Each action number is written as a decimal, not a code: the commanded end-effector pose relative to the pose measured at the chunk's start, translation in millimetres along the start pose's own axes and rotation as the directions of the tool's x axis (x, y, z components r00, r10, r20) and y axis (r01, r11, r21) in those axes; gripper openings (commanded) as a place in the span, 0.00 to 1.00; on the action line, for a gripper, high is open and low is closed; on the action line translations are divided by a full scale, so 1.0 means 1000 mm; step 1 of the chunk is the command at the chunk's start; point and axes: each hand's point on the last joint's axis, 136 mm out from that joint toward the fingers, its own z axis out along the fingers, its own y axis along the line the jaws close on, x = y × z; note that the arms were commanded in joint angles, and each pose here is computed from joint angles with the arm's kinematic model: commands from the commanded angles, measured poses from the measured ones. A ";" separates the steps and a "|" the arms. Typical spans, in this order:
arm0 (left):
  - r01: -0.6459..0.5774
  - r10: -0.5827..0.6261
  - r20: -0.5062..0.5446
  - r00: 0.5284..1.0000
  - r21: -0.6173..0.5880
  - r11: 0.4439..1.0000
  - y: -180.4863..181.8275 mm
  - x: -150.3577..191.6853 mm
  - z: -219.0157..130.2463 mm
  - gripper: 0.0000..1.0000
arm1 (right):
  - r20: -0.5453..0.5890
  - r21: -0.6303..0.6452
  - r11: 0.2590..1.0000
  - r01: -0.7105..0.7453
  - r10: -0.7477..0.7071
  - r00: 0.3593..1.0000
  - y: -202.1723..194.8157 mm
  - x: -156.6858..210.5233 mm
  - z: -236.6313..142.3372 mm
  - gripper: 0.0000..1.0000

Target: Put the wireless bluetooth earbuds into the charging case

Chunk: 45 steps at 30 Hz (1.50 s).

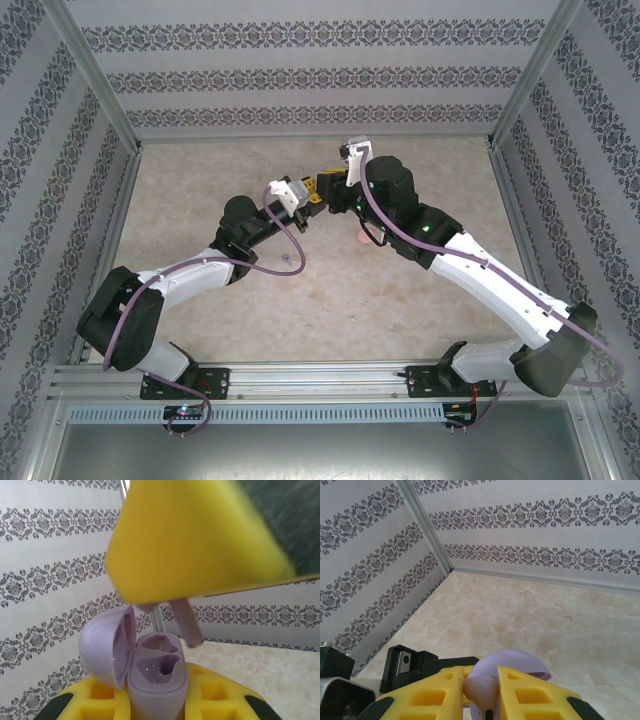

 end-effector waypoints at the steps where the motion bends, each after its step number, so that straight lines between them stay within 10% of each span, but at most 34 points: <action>1: -0.003 0.001 0.071 0.997 0.036 0.999 -0.007 -0.028 0.003 0.00 | 0.005 0.005 1.000 -0.005 0.005 1.000 -0.006 0.003 0.007 0.22; 45: -0.012 0.001 0.081 0.997 0.129 0.992 -0.029 -0.045 0.006 0.00 | -0.023 -0.003 0.999 -0.048 0.048 0.999 -0.014 0.019 0.025 0.18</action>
